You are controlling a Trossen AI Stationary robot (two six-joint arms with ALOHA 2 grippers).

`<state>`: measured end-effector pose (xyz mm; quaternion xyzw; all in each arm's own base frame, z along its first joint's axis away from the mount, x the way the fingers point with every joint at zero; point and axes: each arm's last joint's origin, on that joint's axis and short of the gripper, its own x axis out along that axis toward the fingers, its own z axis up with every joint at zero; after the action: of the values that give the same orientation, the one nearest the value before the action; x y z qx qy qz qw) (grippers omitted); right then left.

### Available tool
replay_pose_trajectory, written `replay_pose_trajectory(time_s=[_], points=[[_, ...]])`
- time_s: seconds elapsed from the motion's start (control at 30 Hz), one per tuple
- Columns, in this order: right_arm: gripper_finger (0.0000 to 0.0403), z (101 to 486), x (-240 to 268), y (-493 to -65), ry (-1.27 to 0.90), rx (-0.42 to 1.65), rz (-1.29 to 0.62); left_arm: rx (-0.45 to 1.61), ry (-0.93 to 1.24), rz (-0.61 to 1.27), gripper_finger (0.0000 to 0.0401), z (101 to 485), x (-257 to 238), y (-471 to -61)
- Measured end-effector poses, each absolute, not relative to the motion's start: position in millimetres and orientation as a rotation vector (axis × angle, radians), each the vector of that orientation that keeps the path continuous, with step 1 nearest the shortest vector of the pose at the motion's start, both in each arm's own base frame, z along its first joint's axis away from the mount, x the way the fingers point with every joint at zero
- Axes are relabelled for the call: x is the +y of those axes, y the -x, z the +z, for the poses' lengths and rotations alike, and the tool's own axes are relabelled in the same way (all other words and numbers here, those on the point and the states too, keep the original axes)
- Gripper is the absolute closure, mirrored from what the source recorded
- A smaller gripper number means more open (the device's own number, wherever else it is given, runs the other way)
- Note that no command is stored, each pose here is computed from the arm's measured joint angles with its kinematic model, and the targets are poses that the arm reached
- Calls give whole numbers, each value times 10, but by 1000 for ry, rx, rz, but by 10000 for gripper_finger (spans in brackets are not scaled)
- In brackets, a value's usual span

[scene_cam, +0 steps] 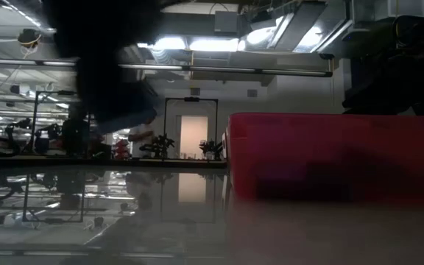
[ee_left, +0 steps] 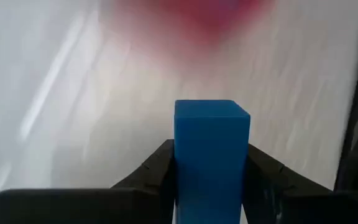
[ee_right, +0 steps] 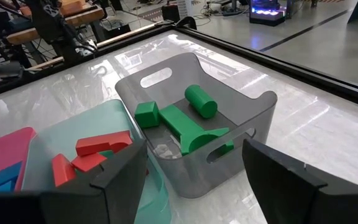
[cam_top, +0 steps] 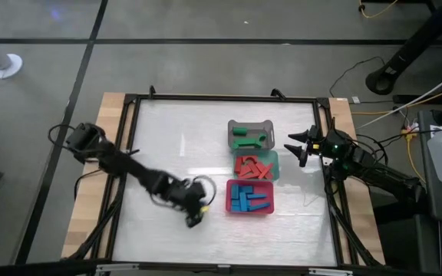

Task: Sort blocks
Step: Put the blue block into the red bin, then return to home position

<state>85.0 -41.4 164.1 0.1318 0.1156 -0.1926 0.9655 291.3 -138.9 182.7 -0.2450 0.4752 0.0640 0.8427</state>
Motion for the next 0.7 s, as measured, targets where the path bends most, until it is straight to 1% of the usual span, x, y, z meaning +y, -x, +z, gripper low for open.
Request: replay_pose_trajectory(time_s=[0.23, 0.33, 0.4, 0.57, 0.7], points=[[139, 1641, -414, -850, -267, 234, -390, 483, 449, 6, 288, 2179, -914, -3460], [139, 1641, -414, -850, -266, 234, -390, 355, 405, -4, 287, 2208, -779, -3592], [139, 1640, -414, -850, -266, 234, -390, 329, 391, 1, 271, 2181, -731, -3638], [139, 1640, -414, -850, -267, 234, -390, 354, 382, -9, 215, 2081, -748, -3671], [139, 1640, -414, -850, -267, 234, -390, 358, 370, -23, 186, 2075, -749, -3672]])
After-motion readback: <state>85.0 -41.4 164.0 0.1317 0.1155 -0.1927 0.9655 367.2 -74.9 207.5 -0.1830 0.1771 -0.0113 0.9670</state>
